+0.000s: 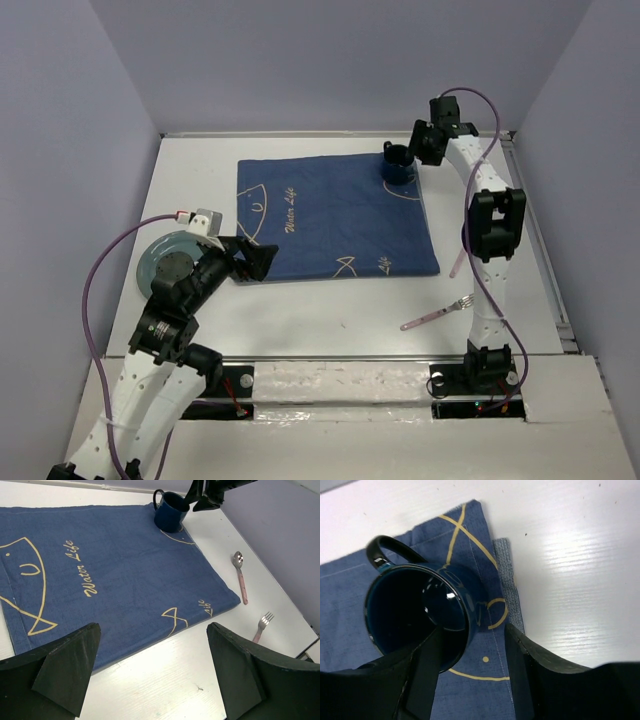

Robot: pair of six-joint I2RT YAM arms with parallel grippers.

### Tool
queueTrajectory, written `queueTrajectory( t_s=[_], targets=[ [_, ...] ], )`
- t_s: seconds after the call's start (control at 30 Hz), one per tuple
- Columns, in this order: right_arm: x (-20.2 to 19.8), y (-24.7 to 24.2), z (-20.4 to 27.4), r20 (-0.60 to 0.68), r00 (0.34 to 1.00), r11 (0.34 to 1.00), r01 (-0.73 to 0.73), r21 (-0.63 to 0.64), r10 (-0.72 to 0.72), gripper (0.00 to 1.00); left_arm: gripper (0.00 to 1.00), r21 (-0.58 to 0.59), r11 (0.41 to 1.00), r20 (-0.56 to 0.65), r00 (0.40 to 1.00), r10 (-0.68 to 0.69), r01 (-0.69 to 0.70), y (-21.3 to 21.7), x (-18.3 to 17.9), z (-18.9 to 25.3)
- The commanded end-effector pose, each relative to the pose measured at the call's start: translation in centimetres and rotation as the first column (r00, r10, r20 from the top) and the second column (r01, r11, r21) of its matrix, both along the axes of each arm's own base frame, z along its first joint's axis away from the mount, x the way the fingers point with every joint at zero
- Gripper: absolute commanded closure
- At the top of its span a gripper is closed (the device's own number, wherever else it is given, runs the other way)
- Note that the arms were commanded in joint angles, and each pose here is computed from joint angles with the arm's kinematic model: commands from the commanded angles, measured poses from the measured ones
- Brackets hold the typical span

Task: Set the dinner table for one person

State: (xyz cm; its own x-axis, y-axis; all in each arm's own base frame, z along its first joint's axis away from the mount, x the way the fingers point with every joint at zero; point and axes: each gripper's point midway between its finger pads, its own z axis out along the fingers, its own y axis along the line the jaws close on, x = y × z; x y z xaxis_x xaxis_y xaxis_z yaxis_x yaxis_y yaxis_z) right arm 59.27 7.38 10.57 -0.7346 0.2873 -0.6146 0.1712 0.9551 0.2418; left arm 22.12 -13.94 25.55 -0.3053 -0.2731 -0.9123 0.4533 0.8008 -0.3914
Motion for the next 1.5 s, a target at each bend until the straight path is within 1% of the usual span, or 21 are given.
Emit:
queueTrajectory(
  t_s=[0.0, 0.07, 0.13, 0.17, 0.2, 0.27, 0.3, 0.33, 0.37, 0.4, 0.47, 0.57, 0.73, 0.77, 0.83, 0.93, 0.97, 1.1, 1.17, 1.2, 1.47],
  targets=[
    [1.1, 0.4, 10.0, 0.206, 0.978, 0.999, -0.024, 0.047, 0.014, 0.42, 0.01, 0.006, 1.0, 0.02, 0.999, 0.025, -0.026, 0.4, 0.5, 0.4],
    [0.2, 1.1, 13.3, 0.259, 0.965, 0.995, -0.06, 0.078, 0.038, 0.42, 0.01, 0.003, 0.999, 0.025, 0.999, 0.035, -0.035, 0.6, 0.6, 0.6],
    [-1.2, 2.0, 13.7, 0.254, 0.965, 0.988, -0.096, 0.122, 0.063, 0.42, 0.01, -0.001, 0.998, 0.04, 0.997, 0.061, -0.061, 1.1, 0.7, 1.1],
    [-2.1, 2.6, 17.8, 0.356, 0.931, 0.979, -0.138, 0.149, 0.077, 0.43, 0.01, -0.006, 0.997, 0.048, 0.996, 0.075, -0.075, 1.4, 0.7, 1.4],
    [-4.4, 5.4, 14.6, 0.296, 0.947, 0.956, -0.198, 0.217, 0.129, 0.43, 0.01, -0.015, 0.995, 0.065, 0.993, 0.103, -0.102, 1.9, 0.8, 1.9],
    [-7.3, 8.7, 15.4, 0.349, 0.92, 0.92, -0.28, 0.274, 0.176, 0.44, 0.01, -0.034, 0.99, 0.085, 0.987, 0.136, -0.134, 2.5, 0.7, 2.8],
    [-9.9, 12.8, 19.7, 0.472, 0.856, 0.866, -0.387, 0.316, 0.211, 0.44, 0.01, -0.045, 0.987, 0.1, 0.982, 0.158, -0.155, 2.9, 0.7, 3.4],
    [-12.5, 15.0, 15.9, 0.417, 0.874, 0.84, -0.409, 0.356, 0.249, 0.44, 0.01, -0.062, 0.979, 0.117, 0.973, 0.199, -0.193, 3.6, 0.6, 4.2],
    [-14.4, 17.4, 16.1, 0.441, 0.854, 0.805, -0.456, 0.379, 0.276, 0.44, 0.01, -0.078, 0.977, 0.125, 0.97, 0.209, -0.201, 3.8, 0.4, 4.8],
    [-17.5, 22.1, 18.6, 0.519, 0.801, 0.732, -0.541, 0.415, 0.297, 0.44, 0.01, -0.102, 0.974, 0.147, 0.965, 0.215, -0.201, 4.0, 0.0, 6.3],
    [-22.9, 29.0, 16.6, 0.52, 0.775, 0.615, -0.615, 0.493, 0.358, 0.44, 0.01, -0.131, 0.967, 0.177, 0.955, 0.238, -0.217, 4.6, -0.5, 8.7],
    [-26.9, 35.1, 15.9, 0.545, 0.741, 0.511, -0.668, 0.541, 0.392, 0.44, 0.01, -0.154, 0.96, 0.21, 0.942, 0.262, -0.232, 5.3, -1.4, 11.2],
    [-31.0, 44.4, 13.5, 0.522, 0.73, 0.403, -0.681, 0.612, 0.442, 0.44, 0.01, -0.211, 0.95, 0.278, 0.917, 0.286, -0.232, 6.3, -3.4, 15.9],
    [-31.9, 46.6, 10.6, 0.483, 0.739, 0.423, -0.669, 0.611, 0.47, 0.44, 0.01, -0.219, 0.949, 0.286, 0.916, 0.283, -0.225, 6.4, -3.8, 16.5],
    [-32.0, 49.1, 10.6, 0.488, 0.731, 0.423, -0.677, 0.602, 0.476, 0.44, 0.01, -0.223, 0.957, 0.289, 0.925, 0.247, -0.186, 5.8, -4.3, 16.8],
    [-32.2, 51.8, 4.9, 0.41, 0.764, 0.476, -0.636, 0.607, 0.499, 0.45, 0.01, -0.214, 0.961, 0.28, 0.931, 0.234, -0.177, 5.7, -4.7, 16.7],
    [-32.2, 52.0, 5.5, 0.414, 0.766, 0.468, -0.633, 0.617, 0.491, 0.45, 0.01, -0.212, 0.962, 0.279, 0.933, 0.229, -0.173, 5.6, -4.8, 16.7],
    [-32.5, 53.3, 0.2, 0.322, 0.806, 0.518, -0.573, 0.635, 0.496, 0.45, 0.01, -0.203, 0.963, 0.269, 0.935, 0.229, -0.177, 5.7, -4.8, 15.6],
    [-32.3, 54.5, 0.2, 0.33, 0.804, 0.524, -0.579, 0.625, 0.495, 0.45, 0.01, -0.204, 0.963, 0.265, 0.937, 0.228, -0.176, 5.6, -4.7, 15.3],
    [-32.6, 54.7, -2.2, 0.287, 0.815, 0.565, -0.562, 0.604, 0.504, 0.45, 0.01, -0.203, 0.964, 0.261, 0.939, 0.224, -0.174, 5.5, -4.6, 15.0],
    [-31.2, 55.6, -6.0, 0.239, 0.845, 0.627, -0.519, 0.58, 0.478, 0.44, 0.01, -0.194, 0.97, 0.237, 0.953, 0.188, -0.143, 4.6, -4.2, 13.3]
  ],
)
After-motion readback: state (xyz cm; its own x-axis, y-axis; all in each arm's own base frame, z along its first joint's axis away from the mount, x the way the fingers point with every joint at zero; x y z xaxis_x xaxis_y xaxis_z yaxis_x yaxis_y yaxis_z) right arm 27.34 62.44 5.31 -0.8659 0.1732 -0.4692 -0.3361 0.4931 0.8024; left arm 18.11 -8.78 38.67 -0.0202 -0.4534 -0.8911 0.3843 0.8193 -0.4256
